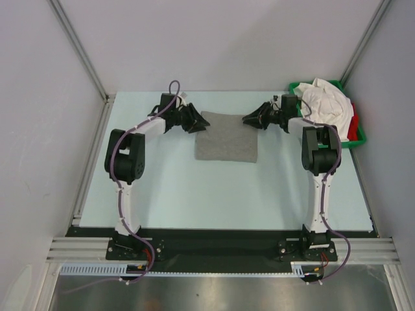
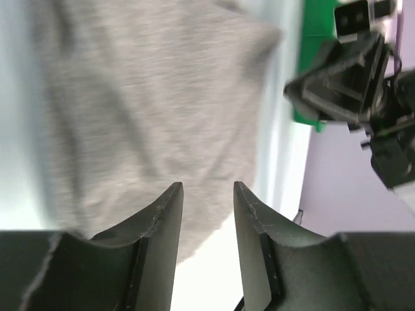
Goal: Fold and stack the t-shirts
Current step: Fold the tshirt, then neatly place the folded tshirt to the corner
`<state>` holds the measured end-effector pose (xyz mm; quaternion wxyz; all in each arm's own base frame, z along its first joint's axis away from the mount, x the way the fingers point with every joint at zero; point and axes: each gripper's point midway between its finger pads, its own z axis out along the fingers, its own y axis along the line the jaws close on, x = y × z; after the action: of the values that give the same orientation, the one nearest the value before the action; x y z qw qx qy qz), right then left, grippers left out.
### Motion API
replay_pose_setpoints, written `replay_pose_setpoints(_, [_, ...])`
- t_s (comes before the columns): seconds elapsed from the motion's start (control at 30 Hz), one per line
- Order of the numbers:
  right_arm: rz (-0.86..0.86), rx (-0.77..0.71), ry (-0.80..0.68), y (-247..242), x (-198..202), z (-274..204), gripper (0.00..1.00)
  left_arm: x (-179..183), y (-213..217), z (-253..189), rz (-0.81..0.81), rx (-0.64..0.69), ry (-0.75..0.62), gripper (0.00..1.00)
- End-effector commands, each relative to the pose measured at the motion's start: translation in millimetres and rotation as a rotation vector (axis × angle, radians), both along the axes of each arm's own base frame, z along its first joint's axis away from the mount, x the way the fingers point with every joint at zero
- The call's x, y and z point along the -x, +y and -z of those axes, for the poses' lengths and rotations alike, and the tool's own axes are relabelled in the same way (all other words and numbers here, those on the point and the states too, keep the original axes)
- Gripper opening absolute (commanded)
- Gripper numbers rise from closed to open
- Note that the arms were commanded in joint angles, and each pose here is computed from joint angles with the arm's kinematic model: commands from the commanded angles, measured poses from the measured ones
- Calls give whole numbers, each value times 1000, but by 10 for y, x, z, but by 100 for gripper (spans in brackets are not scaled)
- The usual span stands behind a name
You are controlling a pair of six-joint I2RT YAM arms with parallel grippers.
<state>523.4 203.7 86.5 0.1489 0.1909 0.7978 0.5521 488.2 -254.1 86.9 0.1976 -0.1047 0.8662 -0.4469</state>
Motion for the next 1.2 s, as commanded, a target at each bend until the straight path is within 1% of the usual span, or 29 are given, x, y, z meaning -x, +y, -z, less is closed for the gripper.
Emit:
replay_pose_setpoints(0.0, [11,-4,-116,-34,-304,-397,29,68,-275,-742,73,65,-142,43])
replay_pose_setpoints(0.03, [25,2,-106,-65,-358,-322,29,128,-324,-749,83,78,-128,43])
replay_pose_setpoints(0.07, [32,4,-67,-89,-401,-84,29,243,-356,-675,97,83,-99,43])
replay_pose_setpoints(0.1, [38,4,-80,-120,-481,-73,29,340,-438,-771,117,94,-119,43])
replay_pose_setpoints(0.2, [61,8,-47,-155,-560,243,29,601,-544,-633,150,93,-83,45])
replay_pose_setpoints(0.23, [69,-1,-47,-153,-592,279,29,643,-562,-574,154,98,-70,45])
replay_pose_setpoints(0.27, [68,0,-43,-152,-603,318,29,757,-553,-374,160,91,-19,45])
replay_pose_setpoints(0.3, [67,6,-34,-154,-610,395,29,736,-573,-319,161,103,-39,45])
replay_pose_setpoints(0.37, [50,33,-42,-162,-623,366,29,809,-488,84,151,87,47,44])
replay_pose_setpoints(0.43, [37,51,-56,-191,-627,211,29,767,-312,337,121,61,65,43])
replay_pose_setpoints(0.47, [28,67,-65,-222,-610,153,29,739,-260,349,120,50,53,42])
replay_pose_setpoints(0.5, [11,118,-123,-351,-550,-340,31,716,-116,261,169,-37,5,45])
replay_pose_setpoints(0.53, [11,118,-124,-352,-549,-345,31,738,-108,274,170,-40,18,45])
replay_pose_setpoints(0.57, [4,134,-110,-371,-475,-416,32,744,-101,192,184,-35,-5,46])
replay_pose_setpoints(0.6, [2,148,-141,-382,-422,-635,33,797,-100,140,192,-26,-7,47])
replay_pose_setpoints(0.67, [-29,162,-145,-353,-237,-744,34,858,-92,-145,190,-8,-49,49])
replay_pose_setpoints(0.7, [-38,159,-189,-311,-132,-996,35,937,-65,-178,186,-4,-43,50])
replay_pose_setpoints(0.73, [-65,157,-138,-218,67,-819,37,964,-62,-347,185,10,-83,50])
replay_pose_setpoints(0.8, [-94,146,-146,-97,295,-825,38,1024,-7,-423,166,20,-81,53])
replay_pose_setpoints(0.83, [-114,142,-173,-2,453,-950,41,992,63,-475,144,22,-95,54])
replay_pose_setpoints(0.87, [-128,151,-128,29,665,-751,42,972,118,-570,132,17,-123,57])
replay_pose_setpoints(0.9, [-138,160,-118,57,785,-729,44,871,179,-641,110,-6,-162,63])
replay_pose_setpoints(0.93, [-141,168,-146,67,907,-868,49,806,297,-641,104,-42,-185,67])
replay_pose_setpoints(0.97, [-160,184,-99,71,1109,-724,51,648,336,-747,105,-59,-233,73])
replay_pose_setpoints(1.0, [-167,185,-96,66,1200,-746,53,558,372,-730,111,-82,-250,76])
replay_pose_setpoints(1.03, [-173,190,-102,57,1297,-790,56,488,465,-641,124,-134,-250,80])
replay_pose_setpoints(1.1, [-188,209,-122,-1,1538,-929,59,223,476,-526,141,-159,-245,89])
replay_pose_setpoints(1.13, [-199,219,-99,-24,1660,-952,61,147,490,-475,143,-171,-241,91])
replay_pose_setpoints(1.17, [-199,226,-135,-49,1749,-1108,61,61,477,-395,146,-174,-236,93])
